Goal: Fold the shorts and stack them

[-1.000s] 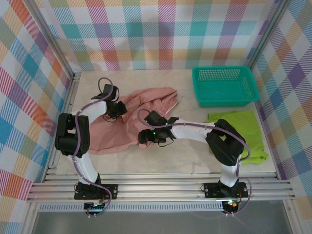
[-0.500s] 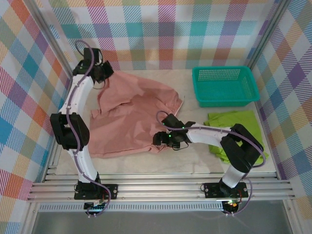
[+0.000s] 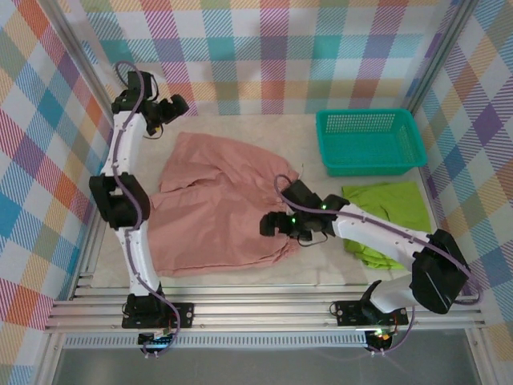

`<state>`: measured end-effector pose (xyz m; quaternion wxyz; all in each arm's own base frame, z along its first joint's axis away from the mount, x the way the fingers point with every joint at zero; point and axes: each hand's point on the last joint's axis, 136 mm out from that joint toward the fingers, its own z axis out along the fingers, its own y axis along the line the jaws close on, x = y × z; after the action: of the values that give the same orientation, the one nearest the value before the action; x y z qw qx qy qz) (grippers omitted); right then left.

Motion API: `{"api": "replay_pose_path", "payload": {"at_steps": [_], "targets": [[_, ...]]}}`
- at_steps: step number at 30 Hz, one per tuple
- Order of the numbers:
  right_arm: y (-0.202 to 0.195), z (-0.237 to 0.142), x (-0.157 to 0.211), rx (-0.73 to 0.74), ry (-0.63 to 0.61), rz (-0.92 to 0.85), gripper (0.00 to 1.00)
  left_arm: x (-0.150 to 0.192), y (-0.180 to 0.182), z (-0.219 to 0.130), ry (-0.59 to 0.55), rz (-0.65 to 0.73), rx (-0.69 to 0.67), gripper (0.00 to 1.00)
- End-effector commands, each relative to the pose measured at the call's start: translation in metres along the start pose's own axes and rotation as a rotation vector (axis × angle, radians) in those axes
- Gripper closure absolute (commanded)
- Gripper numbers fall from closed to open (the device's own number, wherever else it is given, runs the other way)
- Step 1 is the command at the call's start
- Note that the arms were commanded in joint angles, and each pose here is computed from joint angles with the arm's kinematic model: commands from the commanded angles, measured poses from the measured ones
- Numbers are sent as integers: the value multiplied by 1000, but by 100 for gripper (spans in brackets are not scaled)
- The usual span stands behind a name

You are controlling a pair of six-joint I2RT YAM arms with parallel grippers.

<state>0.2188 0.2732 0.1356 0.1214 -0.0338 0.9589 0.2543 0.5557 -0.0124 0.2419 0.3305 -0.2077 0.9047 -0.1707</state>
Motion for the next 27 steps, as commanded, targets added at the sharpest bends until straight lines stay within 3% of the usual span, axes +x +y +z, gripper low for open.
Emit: {"api": "replay_pose_path", "payload": {"at_steps": [1, 7, 12, 18, 27], "targets": [[2, -15, -51, 25, -86, -44, 5, 14, -36, -93, -102, 28, 121, 0], [9, 13, -162, -50, -173, -16, 5, 123, 8, -93, -59, -82, 84, 0], [-4, 64, -224, -61, -123, 56, 6, 207, 49, -73, 27, -135, 29, 0], [-44, 115, -248, 21, -69, 137, 6, 278, 81, -52, 108, -135, -52, 0], [-84, 156, -273, 105, -55, 191, 6, 345, 134, -44, 195, -129, -187, 0]]}}
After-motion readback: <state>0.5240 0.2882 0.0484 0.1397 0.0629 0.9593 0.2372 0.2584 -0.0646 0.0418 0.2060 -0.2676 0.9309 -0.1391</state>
